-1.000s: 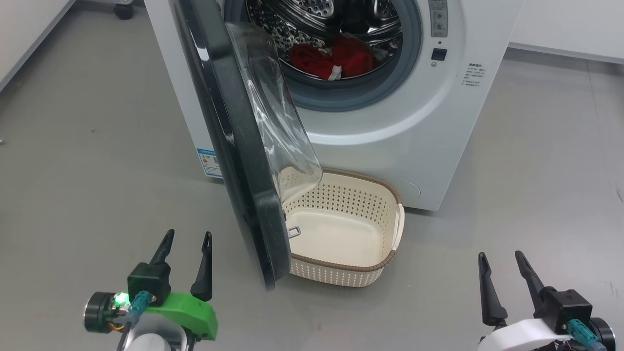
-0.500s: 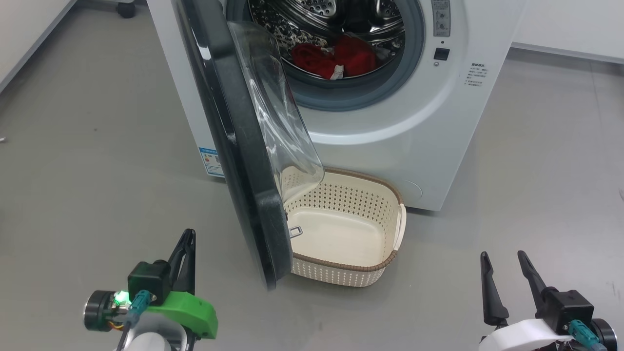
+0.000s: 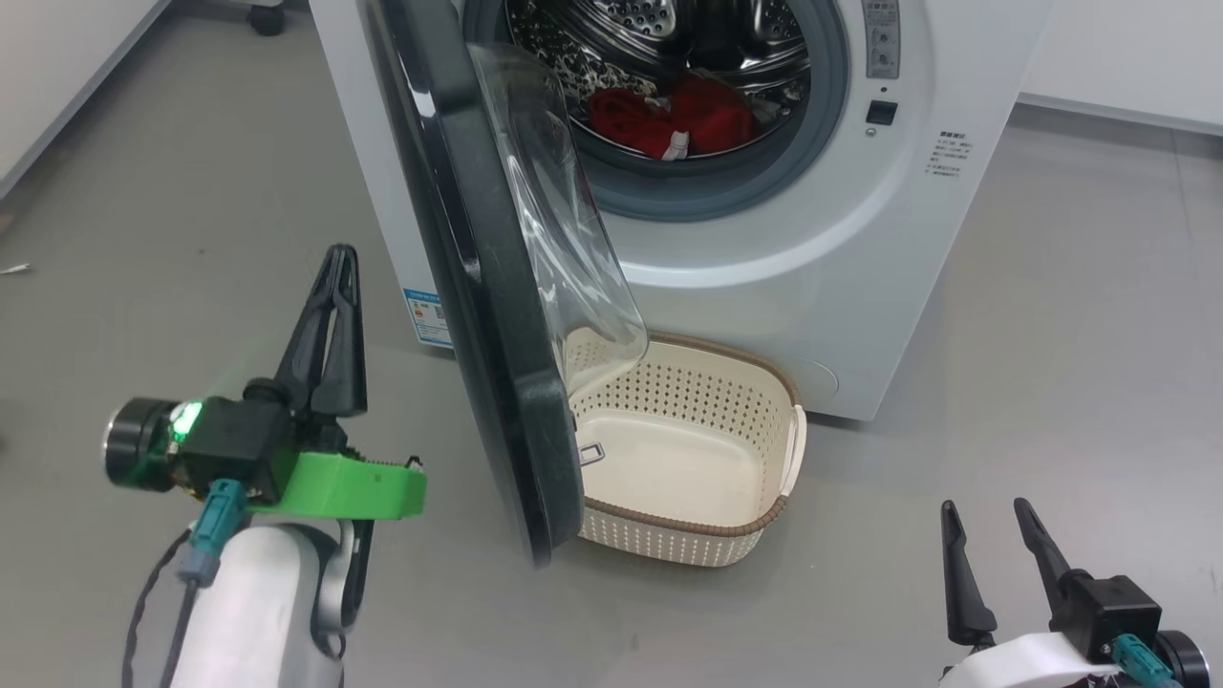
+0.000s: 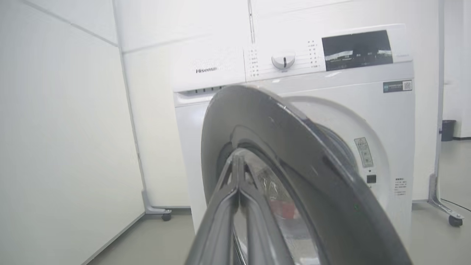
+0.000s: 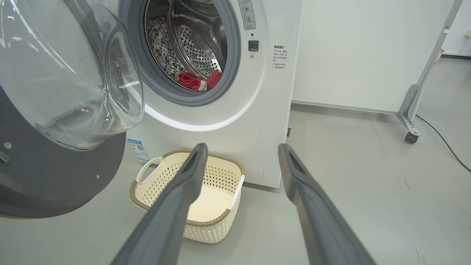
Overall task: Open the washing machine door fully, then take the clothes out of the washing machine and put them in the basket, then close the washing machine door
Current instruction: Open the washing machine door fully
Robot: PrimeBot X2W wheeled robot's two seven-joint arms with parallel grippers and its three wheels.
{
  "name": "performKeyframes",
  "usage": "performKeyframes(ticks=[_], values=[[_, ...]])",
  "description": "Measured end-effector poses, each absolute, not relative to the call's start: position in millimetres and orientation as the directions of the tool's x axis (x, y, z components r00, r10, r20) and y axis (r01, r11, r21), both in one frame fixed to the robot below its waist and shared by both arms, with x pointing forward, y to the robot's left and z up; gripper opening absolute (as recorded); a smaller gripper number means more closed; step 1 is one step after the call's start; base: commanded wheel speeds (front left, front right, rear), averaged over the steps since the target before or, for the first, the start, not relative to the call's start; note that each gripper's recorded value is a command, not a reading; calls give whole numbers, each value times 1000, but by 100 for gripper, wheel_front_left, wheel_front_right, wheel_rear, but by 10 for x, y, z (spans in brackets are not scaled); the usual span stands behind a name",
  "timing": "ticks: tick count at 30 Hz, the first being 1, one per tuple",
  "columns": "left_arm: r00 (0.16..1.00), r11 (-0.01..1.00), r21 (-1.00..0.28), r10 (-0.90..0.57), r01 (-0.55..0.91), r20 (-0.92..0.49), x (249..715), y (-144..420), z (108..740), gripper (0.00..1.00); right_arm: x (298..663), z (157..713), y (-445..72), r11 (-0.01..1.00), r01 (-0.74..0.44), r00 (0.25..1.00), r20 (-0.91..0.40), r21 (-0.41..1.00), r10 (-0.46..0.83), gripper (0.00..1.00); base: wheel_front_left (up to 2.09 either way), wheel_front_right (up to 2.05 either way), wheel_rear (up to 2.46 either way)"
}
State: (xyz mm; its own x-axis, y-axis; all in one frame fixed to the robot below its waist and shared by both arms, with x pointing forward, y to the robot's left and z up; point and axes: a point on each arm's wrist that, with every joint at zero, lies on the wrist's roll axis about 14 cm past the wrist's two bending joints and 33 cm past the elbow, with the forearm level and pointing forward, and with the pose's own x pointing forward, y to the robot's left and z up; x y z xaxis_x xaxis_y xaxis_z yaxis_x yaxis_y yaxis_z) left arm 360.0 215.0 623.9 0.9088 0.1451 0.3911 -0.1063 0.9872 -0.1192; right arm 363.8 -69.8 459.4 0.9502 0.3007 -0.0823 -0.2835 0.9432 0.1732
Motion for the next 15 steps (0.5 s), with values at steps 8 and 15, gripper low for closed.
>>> performKeyframes(ticks=[8,15], values=[[806,996,-85,21,37,591,3464,1778,6958,0,3589,4615,-643,936,-304,944,-75,179,321,100,0,0,0],[777,966,-46,-176,254,604,3374,1152,6990,0,3576,4632,-681,940,-291,949,-69,181,307,100,0,0,0]])
